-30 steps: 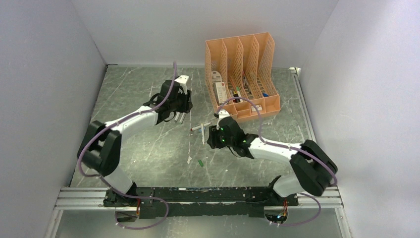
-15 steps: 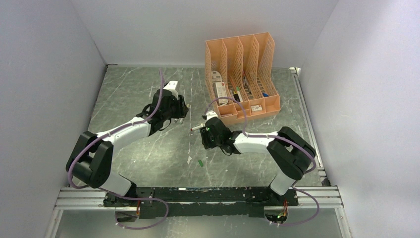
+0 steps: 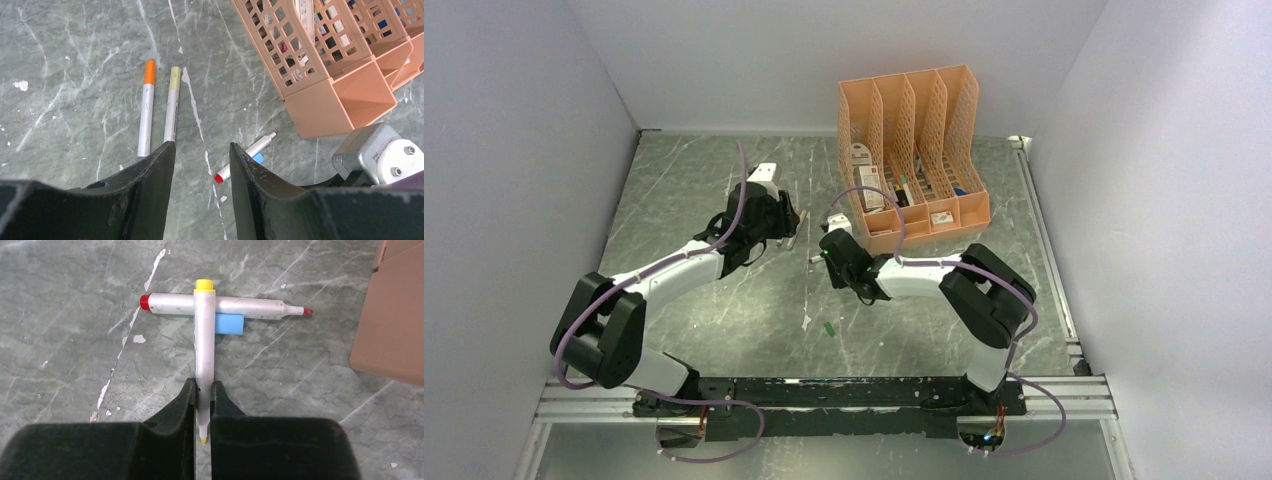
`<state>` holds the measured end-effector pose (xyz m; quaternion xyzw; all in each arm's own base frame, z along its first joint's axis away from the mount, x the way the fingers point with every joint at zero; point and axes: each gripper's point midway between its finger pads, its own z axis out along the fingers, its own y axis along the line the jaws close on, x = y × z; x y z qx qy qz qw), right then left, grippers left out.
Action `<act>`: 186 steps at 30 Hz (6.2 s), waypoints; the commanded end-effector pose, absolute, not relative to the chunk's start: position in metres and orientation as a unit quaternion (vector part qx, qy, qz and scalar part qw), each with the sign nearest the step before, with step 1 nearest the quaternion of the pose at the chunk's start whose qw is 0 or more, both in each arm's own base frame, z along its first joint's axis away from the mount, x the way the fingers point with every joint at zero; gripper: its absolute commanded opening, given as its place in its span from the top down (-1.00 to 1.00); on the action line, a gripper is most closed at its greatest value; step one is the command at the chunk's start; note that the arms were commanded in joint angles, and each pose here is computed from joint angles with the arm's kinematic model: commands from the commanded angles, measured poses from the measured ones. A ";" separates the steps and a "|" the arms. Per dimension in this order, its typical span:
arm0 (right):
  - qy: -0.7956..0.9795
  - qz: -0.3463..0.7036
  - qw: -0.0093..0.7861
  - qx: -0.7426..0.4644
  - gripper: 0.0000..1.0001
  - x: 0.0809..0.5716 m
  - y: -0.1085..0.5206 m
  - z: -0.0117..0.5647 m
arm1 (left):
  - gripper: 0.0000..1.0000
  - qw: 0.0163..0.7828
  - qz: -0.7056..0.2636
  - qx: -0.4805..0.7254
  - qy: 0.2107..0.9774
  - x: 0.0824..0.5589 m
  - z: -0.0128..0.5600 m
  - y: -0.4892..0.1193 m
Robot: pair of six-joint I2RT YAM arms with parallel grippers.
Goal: Insert the pens into the pen caps
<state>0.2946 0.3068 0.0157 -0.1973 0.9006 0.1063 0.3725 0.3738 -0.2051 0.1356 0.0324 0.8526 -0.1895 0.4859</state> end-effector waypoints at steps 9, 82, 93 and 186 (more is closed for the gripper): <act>0.847 0.154 0.463 -0.210 1.00 0.280 0.298 0.093 | -0.45 0.449 -0.389 0.120 0.795 0.354 0.184 -0.261; 0.440 0.765 0.196 0.428 0.10 0.277 0.267 0.253 | 0.86 0.739 -0.413 0.358 0.394 0.255 0.285 -0.324; 0.448 0.758 0.196 0.431 0.29 0.285 0.268 0.249 | 0.86 0.728 -0.412 0.378 0.397 0.252 0.277 -0.336; 0.606 0.431 0.661 -0.104 0.12 0.246 0.250 0.329 | 0.86 0.420 -0.656 0.390 0.491 0.211 0.293 -0.313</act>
